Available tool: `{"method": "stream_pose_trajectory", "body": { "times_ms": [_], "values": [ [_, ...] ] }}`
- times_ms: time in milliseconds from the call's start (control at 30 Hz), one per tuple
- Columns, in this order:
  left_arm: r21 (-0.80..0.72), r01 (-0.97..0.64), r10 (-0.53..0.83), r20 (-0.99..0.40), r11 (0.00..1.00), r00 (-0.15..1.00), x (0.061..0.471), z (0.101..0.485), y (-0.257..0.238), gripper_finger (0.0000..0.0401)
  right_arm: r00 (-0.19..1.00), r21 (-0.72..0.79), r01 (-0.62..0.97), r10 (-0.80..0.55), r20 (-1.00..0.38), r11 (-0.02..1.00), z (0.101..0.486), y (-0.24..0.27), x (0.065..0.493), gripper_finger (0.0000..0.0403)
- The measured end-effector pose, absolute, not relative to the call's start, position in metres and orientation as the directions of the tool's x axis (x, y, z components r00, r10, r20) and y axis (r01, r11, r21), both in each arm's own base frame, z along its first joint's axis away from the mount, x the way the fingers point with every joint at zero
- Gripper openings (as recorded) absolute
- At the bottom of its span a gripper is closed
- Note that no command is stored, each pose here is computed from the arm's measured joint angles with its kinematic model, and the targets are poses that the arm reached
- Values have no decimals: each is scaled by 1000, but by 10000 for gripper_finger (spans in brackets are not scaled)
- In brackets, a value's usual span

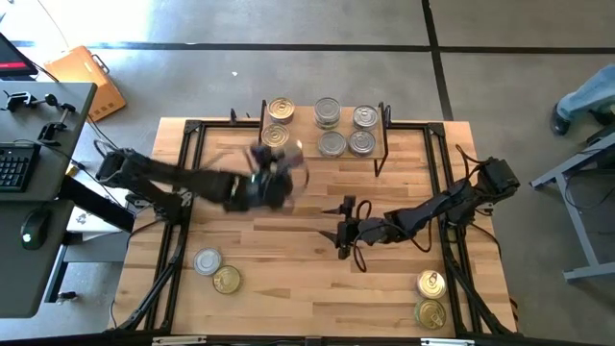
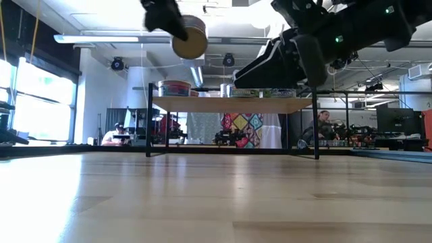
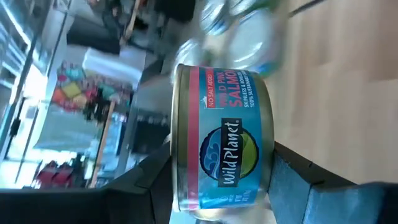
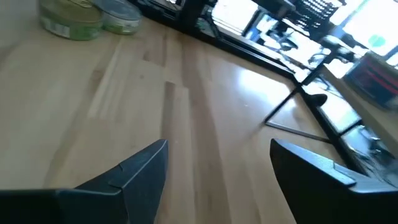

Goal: Stack canned seafood by type on shelf
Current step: Stack the blue pink tuna can on top of the other blue pink tuna can on the shelf

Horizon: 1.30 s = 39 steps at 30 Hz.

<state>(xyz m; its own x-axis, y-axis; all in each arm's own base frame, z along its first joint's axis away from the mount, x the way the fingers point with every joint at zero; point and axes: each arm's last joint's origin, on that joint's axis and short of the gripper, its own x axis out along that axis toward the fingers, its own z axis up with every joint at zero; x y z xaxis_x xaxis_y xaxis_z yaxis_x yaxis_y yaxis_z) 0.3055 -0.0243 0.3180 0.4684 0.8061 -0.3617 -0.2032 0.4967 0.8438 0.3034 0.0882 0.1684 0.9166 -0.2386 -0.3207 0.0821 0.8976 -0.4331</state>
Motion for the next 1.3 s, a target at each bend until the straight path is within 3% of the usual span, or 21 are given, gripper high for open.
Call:
{"method": "stream_pose_trajectory", "body": {
  "times_ms": [167,467,667,900,1300],
  "values": [
    [849,-178,833,-410,497,372,308,340,63,177,918,-429,77,-232,-322,900,168,88,304,275],
    [795,-154,783,-509,587,358,279,340,167,177,913,-404,84,-232,-334,911,167,88,303,275],
    [761,-103,717,-544,640,435,273,339,179,183,911,-404,83,-233,-339,911,166,88,303,275],
    [791,-125,751,-500,599,431,279,339,185,190,912,-394,88,-233,-338,915,167,88,303,275],
    [822,-65,796,-523,565,303,292,313,196,192,910,-395,90,-236,-340,914,166,88,303,275]
  ]
}}
